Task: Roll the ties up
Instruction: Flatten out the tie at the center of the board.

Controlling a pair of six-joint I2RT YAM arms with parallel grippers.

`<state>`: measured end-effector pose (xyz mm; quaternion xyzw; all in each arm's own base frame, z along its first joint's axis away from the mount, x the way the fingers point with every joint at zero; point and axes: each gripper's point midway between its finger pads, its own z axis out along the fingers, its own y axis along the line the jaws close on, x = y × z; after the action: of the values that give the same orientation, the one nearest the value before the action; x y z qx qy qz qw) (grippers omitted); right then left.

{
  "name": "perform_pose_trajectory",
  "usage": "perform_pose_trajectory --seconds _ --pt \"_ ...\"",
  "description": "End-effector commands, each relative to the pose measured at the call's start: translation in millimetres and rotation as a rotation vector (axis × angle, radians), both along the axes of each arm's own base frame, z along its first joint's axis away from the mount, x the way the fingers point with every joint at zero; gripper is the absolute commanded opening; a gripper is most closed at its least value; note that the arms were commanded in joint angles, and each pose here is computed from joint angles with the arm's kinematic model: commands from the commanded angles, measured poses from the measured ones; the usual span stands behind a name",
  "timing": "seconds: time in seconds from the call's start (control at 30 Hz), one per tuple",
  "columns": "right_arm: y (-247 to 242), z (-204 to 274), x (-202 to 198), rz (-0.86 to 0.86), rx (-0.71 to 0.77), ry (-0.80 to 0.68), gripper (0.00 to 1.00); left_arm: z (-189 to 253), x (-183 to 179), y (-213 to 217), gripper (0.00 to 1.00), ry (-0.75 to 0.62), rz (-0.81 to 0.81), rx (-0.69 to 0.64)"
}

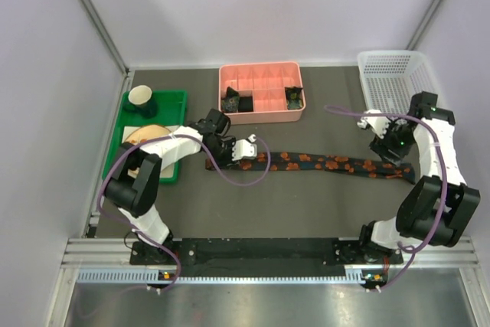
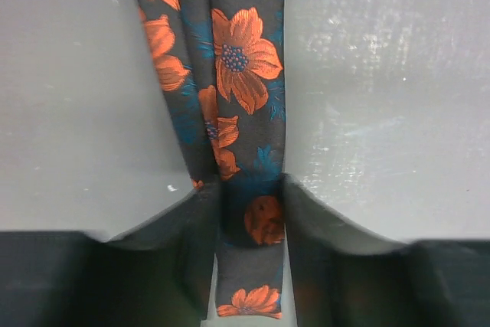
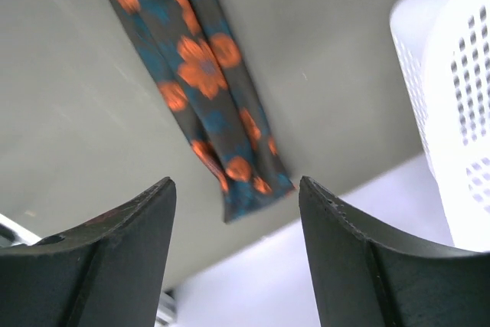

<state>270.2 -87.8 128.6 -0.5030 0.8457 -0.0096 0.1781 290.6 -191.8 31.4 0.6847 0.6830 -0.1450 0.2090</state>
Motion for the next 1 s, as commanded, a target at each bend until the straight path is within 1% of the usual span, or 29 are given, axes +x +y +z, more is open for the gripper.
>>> perform_pose_trajectory --seconds 0.0,0.03,0.1,0.13,0.17,0.23,0.33,0.37,0.47,0.5,0.53,0.57,0.6,0.63,0.7,0.73,0.77,0.8,0.97 --pt "36.8 18.8 1.9 -0.017 0.133 -0.021 0.64 33.5 14.1 -10.2 0.30 -0.083 -0.040 -0.047" --pt "38.5 18.5 2.8 -0.016 0.133 -0.020 0.64 38.6 15.6 -11.2 0.21 -0.085 -0.028 -0.060" --pt "39.5 13.8 2.5 -0.010 0.126 -0.001 0.64 44.1 17.3 -9.6 0.16 -0.096 -0.011 -0.068" --pt "36.1 12.1 3.5 -0.012 0.109 0.001 0.63 44.1 17.3 -8.5 0.12 -0.091 0.012 -0.072" --pt "34.3 11.1 4.7 -0.015 0.102 0.001 0.63 44.3 21.9 -7.5 0.10 -0.101 0.035 -0.078" --pt "30.7 6.1 5.0 -0.012 0.086 0.018 0.62 36.8 23.0 -2.2 0.08 -0.075 0.074 -0.066" --pt "30.1 2.7 6.7 -0.006 0.087 0.029 0.61 20.6 29.2 7.1 0.04 -0.052 0.141 -0.023" --pt "30.4 2.4 7.6 -0.004 0.088 0.032 0.61 18.4 34.5 10.2 0.01 -0.054 0.172 -0.023" --pt "32.2 1.2 8.3 -0.004 0.104 0.050 0.60 9.9 41.6 17.6 0.00 -0.036 0.235 -0.007" --pt "33.0 1.6 8.2 -0.002 0.109 0.053 0.60 11.9 41.6 13.8 0.20 -0.028 0.232 -0.028" --pt "35.8 1.4 9.0 0.004 0.122 0.053 0.60 13.2 36.3 11.5 0.36 -0.006 0.210 -0.038" --pt "37.0 -0.2 8.5 0.005 0.128 0.061 0.60 17.8 33.6 5.9 0.49 0.001 0.187 -0.069" --pt "40.2 -1.8 8.4 0.014 0.132 0.068 0.59 29.1 30.3 -4.6 0.94 -0.001 0.148 -0.133" --pt "40.2 -2.5 7.4 0.010 0.131 0.077 0.59 37.5 29.7 -13.5 0.99 -0.009 0.116 -0.182" --pt "39.8 -5.6 1.8 0.001 0.134 0.115 0.57 48.4 30.4 -29.4 0.99 -0.036 0.064 -0.234" --pt "34.5 -7.0 -1.8 0.005 0.116 0.129 0.56 51.9 35.0 -36.2 0.99 -0.061 0.055 -0.242" --pt "30.4 -8.9 -6.1 -0.004 0.107 0.143 0.55 46.8 31.1 -47.6 0.99 -0.048 0.029 -0.235" --pt "18.5 -8.5 -10.0 -0.031 0.090 0.145 0.55 51.4 36.4 -56.6 0.99 -0.061 0.015 -0.239" --pt "-20.6 0.1 -24.5 -0.168 0.076 0.155 0.57 38.2 41.6 -99.8 0.99 -0.008 -0.025 -0.235"
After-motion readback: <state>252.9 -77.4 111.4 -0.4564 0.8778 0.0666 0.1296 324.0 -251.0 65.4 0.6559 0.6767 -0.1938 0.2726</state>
